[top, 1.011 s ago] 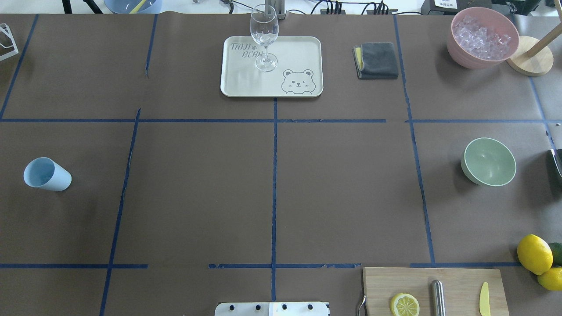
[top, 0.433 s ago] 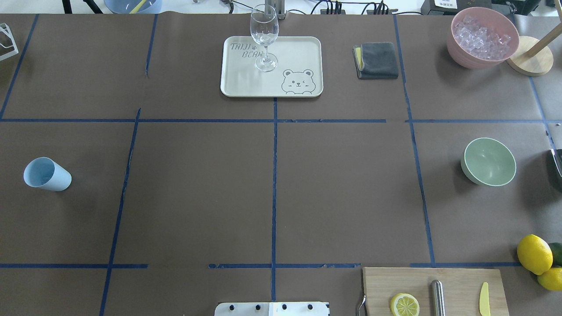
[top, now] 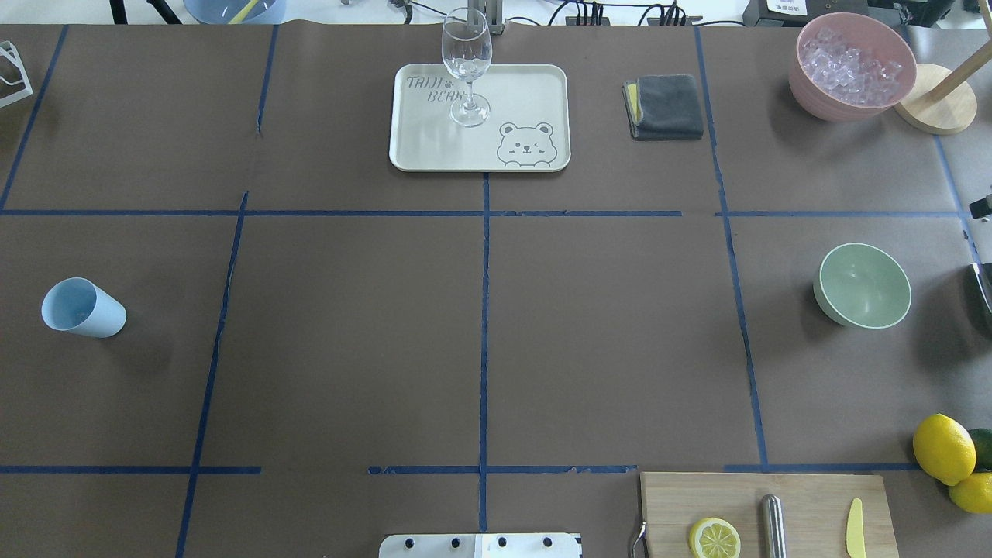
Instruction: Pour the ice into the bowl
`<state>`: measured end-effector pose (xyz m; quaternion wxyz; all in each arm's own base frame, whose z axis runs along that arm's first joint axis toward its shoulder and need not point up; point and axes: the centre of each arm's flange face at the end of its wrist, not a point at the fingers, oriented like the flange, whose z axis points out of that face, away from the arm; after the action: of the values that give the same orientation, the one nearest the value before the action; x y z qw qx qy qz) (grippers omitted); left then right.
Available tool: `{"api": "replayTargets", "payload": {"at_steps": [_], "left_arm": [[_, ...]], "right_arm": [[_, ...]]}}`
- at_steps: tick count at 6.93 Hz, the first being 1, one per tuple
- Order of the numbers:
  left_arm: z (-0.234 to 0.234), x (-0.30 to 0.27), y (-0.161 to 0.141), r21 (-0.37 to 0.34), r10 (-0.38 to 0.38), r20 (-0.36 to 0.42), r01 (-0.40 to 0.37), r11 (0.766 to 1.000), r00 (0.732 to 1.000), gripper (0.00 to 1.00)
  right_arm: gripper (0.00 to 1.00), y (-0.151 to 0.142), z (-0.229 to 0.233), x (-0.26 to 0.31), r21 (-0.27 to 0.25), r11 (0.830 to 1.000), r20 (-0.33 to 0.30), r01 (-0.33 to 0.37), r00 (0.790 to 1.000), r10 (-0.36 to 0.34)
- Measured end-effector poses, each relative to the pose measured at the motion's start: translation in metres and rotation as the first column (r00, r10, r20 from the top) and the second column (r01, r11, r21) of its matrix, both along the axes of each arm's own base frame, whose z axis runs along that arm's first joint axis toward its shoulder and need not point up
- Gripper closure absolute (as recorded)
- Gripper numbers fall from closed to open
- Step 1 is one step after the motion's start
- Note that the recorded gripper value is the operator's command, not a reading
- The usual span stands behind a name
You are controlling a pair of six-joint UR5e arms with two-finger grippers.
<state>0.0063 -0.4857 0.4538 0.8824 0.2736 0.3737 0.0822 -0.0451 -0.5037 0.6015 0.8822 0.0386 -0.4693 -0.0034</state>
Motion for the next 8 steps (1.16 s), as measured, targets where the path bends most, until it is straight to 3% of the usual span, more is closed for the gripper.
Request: {"api": "replayTargets", "payload": {"at_steps": [3, 5, 7, 8], "left_arm": [[-0.033, 0.039, 0.031, 0.015, -0.086, -0.018, 0.086, 0.996, 0.996, 0.00], [-0.037, 0.043, 0.033, 0.013, -0.096, -0.022, 0.096, 0.995, 0.995, 0.00], [-0.038, 0.043, 0.033, 0.013, -0.098, -0.023, 0.098, 0.995, 0.995, 0.00], [-0.038, 0.043, 0.033, 0.013, -0.098, -0.023, 0.098, 0.995, 0.995, 0.00]], "right_arm": [[0.00, 0.040, 0.002, -0.093, 0.002, 0.993, -0.003, -0.115, 0.993, 0.115], [0.01, 0.073, 0.023, -0.125, 0.002, 0.993, -0.033, -0.120, 0.992, 0.120], [0.99, 0.088, 0.041, -0.133, 0.001, 0.993, -0.077, -0.117, 0.990, 0.117], [1.00, 0.092, 0.044, -0.133, 0.001, 0.994, -0.080, -0.113, 0.990, 0.113]]}}
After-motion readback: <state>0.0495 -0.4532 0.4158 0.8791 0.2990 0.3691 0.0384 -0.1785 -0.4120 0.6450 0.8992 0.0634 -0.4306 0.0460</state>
